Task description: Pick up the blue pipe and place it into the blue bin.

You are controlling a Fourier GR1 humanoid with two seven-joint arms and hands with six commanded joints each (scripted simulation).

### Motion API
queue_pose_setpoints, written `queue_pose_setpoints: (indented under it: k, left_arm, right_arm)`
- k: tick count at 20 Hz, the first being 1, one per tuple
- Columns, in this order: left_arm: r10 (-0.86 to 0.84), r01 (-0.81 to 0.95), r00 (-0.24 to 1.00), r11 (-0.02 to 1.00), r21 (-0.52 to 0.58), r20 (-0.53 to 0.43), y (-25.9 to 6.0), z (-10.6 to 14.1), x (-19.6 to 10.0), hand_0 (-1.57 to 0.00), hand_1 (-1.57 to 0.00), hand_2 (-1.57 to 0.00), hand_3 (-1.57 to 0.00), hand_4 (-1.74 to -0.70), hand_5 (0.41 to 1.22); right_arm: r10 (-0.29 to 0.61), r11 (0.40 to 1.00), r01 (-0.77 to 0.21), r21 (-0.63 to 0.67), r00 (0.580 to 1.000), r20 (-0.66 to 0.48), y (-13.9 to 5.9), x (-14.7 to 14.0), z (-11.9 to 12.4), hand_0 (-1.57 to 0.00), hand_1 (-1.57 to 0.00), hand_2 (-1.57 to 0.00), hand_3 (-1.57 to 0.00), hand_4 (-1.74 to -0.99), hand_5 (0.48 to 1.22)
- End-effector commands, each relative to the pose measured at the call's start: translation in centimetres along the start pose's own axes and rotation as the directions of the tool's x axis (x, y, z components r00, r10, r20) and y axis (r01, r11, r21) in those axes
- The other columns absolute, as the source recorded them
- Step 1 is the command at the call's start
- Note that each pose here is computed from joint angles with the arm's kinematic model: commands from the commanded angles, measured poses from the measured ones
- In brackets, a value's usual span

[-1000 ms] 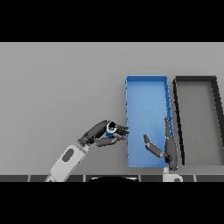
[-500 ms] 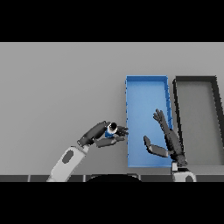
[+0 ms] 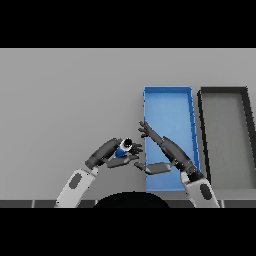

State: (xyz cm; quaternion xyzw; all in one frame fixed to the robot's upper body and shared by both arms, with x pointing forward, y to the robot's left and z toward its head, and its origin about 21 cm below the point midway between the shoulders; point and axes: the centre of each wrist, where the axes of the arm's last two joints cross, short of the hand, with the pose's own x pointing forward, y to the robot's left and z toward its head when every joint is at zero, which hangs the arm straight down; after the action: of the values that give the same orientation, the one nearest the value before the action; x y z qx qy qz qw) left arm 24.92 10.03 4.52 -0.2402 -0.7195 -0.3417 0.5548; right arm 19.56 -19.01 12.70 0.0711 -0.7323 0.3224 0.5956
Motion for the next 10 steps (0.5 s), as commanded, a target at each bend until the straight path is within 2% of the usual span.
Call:
queue_pose_setpoints:
  k: [1,4,7,10]
  left_arm:
    - [0.003,-0.003,1.000,1.000,0.003,0.008,0.3,0.1,0.3,-1.57,-1.57,-1.57,-1.57,-1.47,1.221]
    - [0.008,-0.008,1.000,1.000,-0.003,0.001,0.4,0.1,0.2,-1.57,-1.57,-1.57,-1.57,-1.47,1.221]
    - [0.015,-0.015,1.000,1.000,-0.023,0.009,0.1,0.0,0.2,-1.57,-1.57,-1.57,-1.57,-1.48,1.221]
    - [0.047,-0.046,0.999,0.998,-0.032,0.014,0.6,0.1,-0.1,-1.57,-1.57,-1.57,-1.57,-1.47,1.221]
  right_arm:
    - [-0.025,0.999,0.024,0.030,1.000,0.012,0.4,0.4,-0.8,0.00,0.00,0.00,0.00,-1.232,0.525]
    - [-0.019,0.995,0.016,0.103,0.999,0.028,0.7,1.0,-2.2,0.00,0.00,0.00,0.00,-1.214,0.520]
    - [-0.014,0.987,-0.001,0.163,0.995,0.094,1.2,2.3,-4.1,0.00,0.00,0.00,0.00,-1.195,0.513]
    - [-0.024,0.977,-0.001,0.212,0.993,0.119,1.5,3.5,-5.4,0.00,0.00,0.00,0.00,-1.200,0.514]
